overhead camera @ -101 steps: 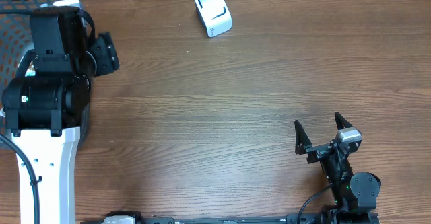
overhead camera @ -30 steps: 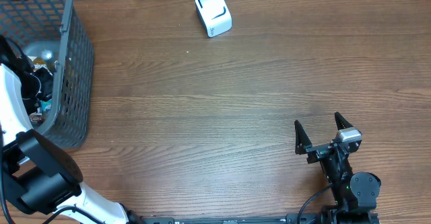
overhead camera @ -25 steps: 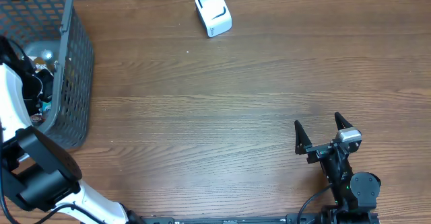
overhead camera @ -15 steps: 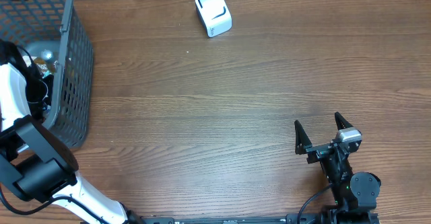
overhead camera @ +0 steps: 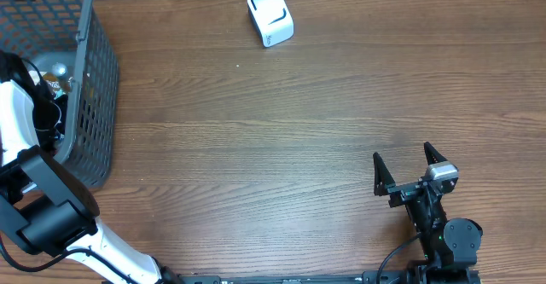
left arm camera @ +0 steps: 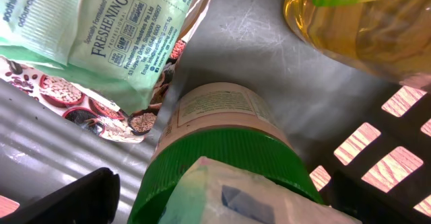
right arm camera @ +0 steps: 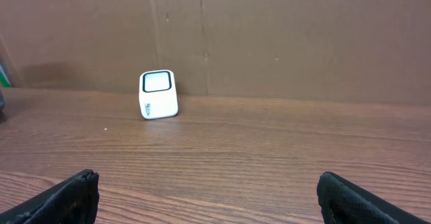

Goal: Scan the item barcode
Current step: 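Lower the left gripper into the basket and grasp the green-capped jar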

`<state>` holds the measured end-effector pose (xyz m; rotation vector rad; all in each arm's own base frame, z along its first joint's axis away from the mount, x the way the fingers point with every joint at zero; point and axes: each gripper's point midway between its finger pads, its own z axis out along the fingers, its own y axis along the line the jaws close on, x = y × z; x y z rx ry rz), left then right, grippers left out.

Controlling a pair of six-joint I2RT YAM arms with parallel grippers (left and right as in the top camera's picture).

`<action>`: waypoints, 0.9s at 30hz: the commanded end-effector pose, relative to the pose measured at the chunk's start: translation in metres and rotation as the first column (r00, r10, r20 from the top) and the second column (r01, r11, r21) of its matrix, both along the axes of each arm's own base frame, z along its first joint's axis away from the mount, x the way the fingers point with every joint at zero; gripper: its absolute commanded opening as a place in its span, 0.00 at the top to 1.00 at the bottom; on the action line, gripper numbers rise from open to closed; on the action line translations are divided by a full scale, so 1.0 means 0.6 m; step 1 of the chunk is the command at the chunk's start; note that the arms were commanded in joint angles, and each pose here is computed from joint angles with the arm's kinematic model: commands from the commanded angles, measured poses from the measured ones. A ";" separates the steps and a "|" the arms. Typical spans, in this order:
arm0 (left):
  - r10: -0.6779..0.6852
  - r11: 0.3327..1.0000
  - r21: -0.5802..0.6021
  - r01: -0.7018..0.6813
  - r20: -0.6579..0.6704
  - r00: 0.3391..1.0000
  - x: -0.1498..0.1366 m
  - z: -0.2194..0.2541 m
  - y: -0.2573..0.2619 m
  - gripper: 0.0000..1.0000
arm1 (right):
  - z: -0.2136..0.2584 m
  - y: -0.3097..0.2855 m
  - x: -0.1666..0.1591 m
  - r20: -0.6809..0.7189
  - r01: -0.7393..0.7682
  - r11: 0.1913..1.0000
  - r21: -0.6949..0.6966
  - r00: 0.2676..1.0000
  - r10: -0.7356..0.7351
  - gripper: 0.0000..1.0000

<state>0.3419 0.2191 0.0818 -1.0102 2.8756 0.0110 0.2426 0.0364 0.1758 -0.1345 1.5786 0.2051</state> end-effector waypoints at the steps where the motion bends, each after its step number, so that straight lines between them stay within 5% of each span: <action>1: -0.026 1.000 -0.014 0.026 -0.019 0.999 -0.002 -0.014 -0.008 0.05 | -0.003 -0.001 0.000 0.005 0.003 1.000 -0.002 1.000 -0.003 0.00; 27: -0.023 1.000 0.007 0.023 -0.022 0.999 -0.003 -0.030 -0.002 0.20 | -0.003 -0.001 0.000 0.005 0.003 1.000 -0.002 1.000 -0.003 0.00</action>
